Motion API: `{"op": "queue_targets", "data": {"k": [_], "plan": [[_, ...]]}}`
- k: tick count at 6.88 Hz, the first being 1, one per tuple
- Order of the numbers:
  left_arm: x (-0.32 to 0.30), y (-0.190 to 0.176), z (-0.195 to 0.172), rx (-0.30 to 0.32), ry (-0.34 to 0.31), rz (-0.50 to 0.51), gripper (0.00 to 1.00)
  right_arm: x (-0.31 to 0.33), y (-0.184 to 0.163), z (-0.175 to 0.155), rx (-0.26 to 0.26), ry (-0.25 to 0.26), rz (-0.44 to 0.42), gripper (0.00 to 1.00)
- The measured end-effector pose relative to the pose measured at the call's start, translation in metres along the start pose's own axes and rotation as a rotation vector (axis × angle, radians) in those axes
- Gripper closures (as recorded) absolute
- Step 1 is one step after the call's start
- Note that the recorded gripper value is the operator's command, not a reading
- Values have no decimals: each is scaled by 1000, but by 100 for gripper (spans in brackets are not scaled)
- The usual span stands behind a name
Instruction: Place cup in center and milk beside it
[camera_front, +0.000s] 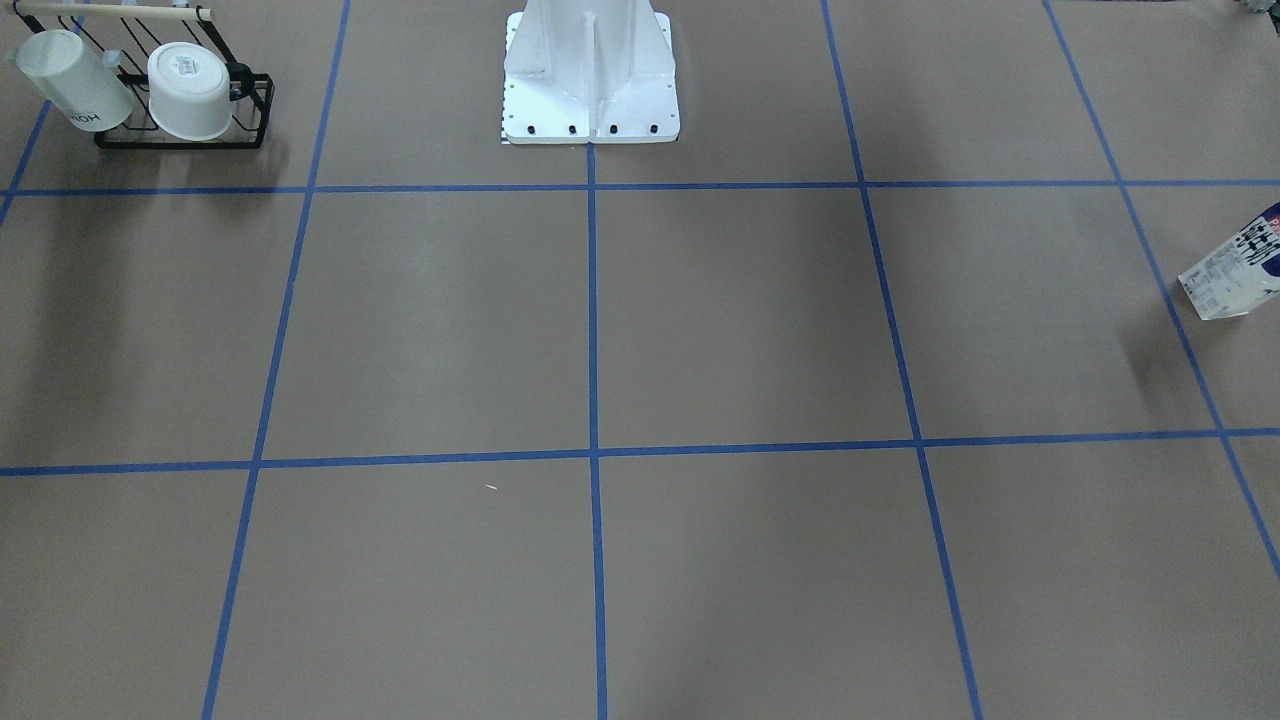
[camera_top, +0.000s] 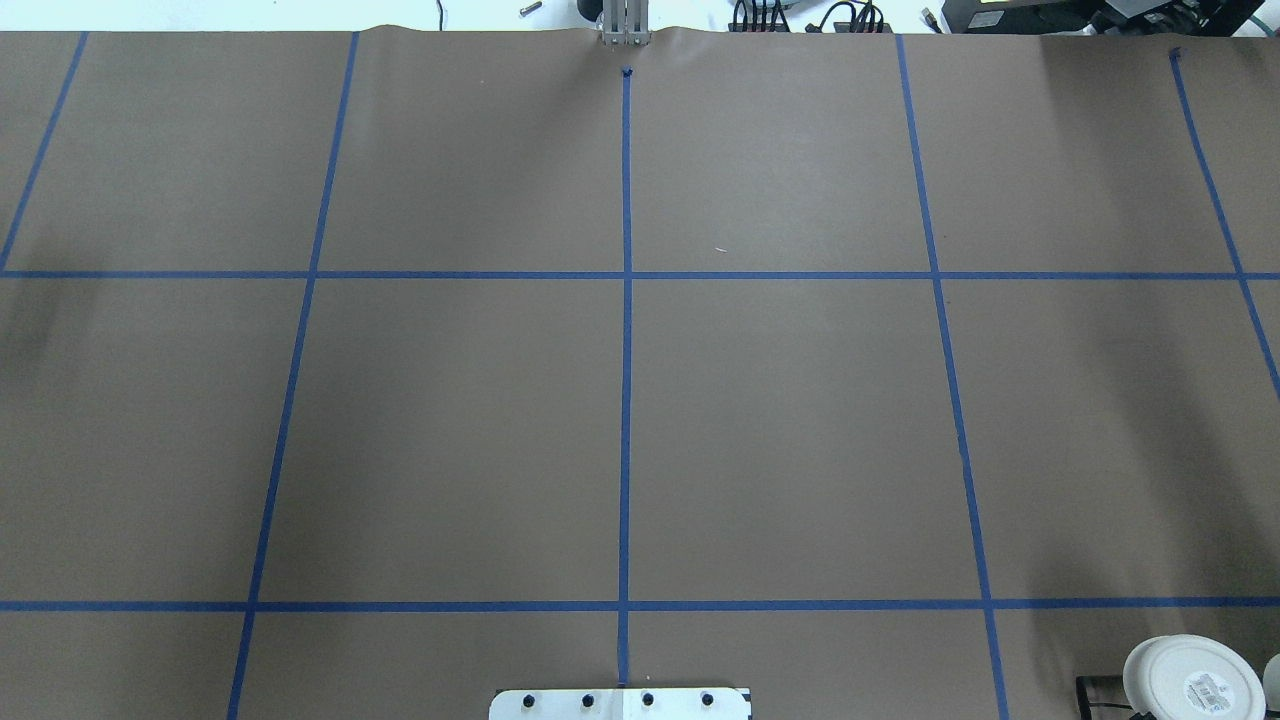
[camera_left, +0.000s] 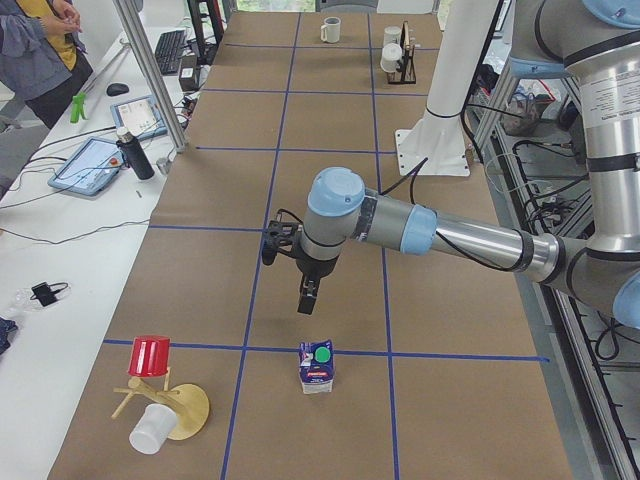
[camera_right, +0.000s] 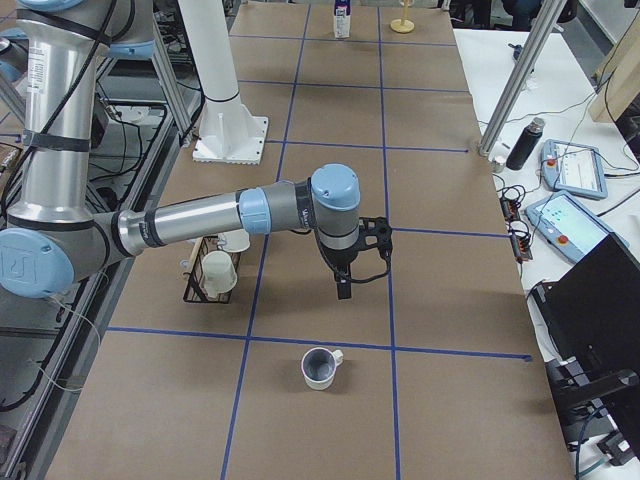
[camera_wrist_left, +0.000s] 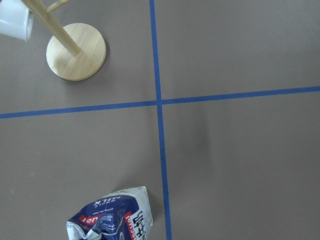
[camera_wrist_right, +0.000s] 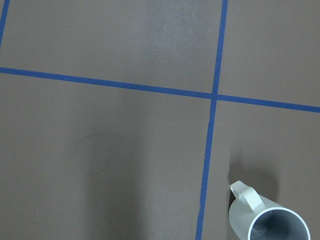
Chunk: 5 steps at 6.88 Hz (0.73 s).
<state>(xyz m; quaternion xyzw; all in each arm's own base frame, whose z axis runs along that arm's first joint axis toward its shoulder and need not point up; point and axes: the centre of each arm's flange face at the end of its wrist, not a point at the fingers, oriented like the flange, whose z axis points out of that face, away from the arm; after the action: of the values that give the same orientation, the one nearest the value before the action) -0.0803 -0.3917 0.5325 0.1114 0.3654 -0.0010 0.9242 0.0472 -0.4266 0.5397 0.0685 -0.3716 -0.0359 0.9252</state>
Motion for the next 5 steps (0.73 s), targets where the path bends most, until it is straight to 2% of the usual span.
{"op": "queue_targets", "data": {"k": [3, 5], "plan": [[-1, 9, 0, -6, 3, -11, 2, 1, 2, 2, -1, -2, -3, 0], [-1, 9, 1, -7, 3, -11, 2, 24, 8, 25, -48, 4, 19, 0]]}}
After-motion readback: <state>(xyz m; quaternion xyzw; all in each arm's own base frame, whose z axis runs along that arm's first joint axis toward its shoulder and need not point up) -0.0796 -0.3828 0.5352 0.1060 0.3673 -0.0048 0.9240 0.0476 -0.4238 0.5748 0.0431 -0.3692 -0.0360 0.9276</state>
